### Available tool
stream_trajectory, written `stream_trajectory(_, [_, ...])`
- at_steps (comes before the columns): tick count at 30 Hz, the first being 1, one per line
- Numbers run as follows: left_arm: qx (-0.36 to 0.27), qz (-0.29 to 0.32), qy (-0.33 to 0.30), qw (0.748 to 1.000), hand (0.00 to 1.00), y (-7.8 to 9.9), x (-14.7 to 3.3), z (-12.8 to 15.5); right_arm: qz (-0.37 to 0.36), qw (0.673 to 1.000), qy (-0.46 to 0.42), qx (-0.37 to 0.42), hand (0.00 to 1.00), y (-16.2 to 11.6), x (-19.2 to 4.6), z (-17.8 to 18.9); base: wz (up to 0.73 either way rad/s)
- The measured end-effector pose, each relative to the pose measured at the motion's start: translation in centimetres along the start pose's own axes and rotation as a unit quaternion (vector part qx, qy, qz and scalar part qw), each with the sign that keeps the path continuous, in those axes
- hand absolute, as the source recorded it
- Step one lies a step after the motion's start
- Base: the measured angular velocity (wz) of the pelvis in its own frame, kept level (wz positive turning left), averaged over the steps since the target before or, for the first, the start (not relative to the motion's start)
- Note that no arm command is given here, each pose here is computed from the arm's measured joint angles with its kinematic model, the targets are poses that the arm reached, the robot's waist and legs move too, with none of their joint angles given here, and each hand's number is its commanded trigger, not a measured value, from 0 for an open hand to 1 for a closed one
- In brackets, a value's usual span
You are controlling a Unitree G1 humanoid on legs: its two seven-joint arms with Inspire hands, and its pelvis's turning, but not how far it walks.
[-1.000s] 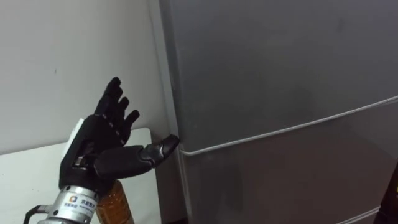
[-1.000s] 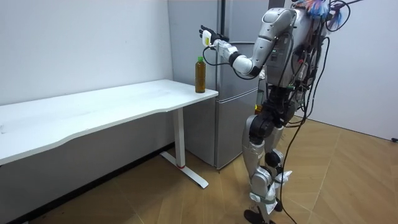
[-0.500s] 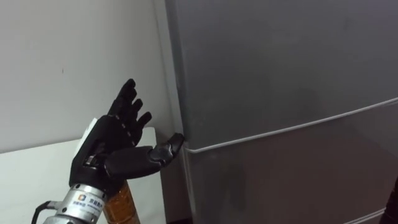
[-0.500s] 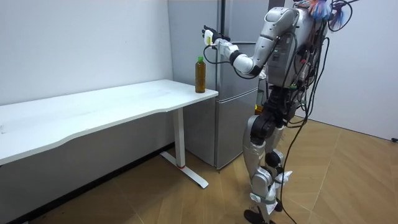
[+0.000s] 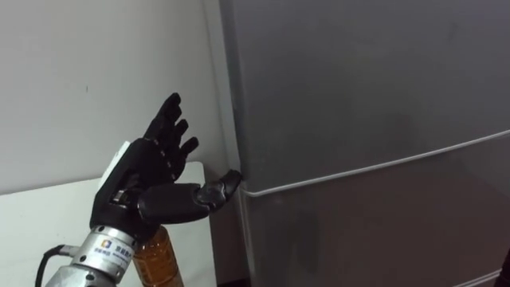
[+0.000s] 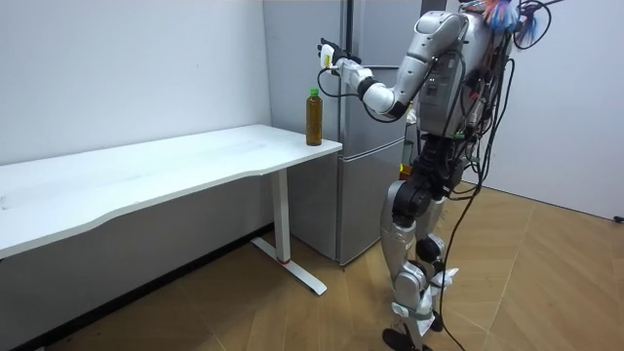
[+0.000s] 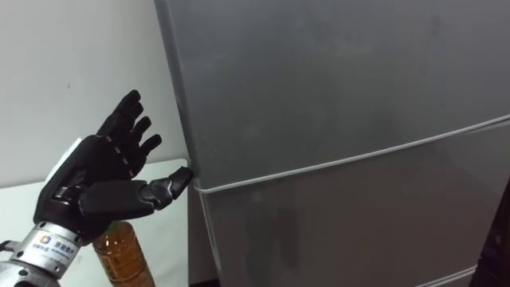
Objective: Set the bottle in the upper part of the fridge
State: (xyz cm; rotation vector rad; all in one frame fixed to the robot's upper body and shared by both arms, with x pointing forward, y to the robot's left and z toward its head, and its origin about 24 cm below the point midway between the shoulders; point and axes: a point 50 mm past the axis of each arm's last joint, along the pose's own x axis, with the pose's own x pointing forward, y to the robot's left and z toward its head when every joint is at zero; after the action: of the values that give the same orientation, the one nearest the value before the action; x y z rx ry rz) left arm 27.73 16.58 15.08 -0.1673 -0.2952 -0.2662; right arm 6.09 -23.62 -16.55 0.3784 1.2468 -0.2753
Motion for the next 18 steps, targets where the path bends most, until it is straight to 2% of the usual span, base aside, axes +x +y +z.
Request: stream_trajectory(18, [0.014, -0.068, -0.028, 0.997, 0.0, -2.0, -0.1, 1.6, 0.011, 1.0, -0.009, -0.012, 0.0, -0.1, 0.0, 0.6, 0.11])
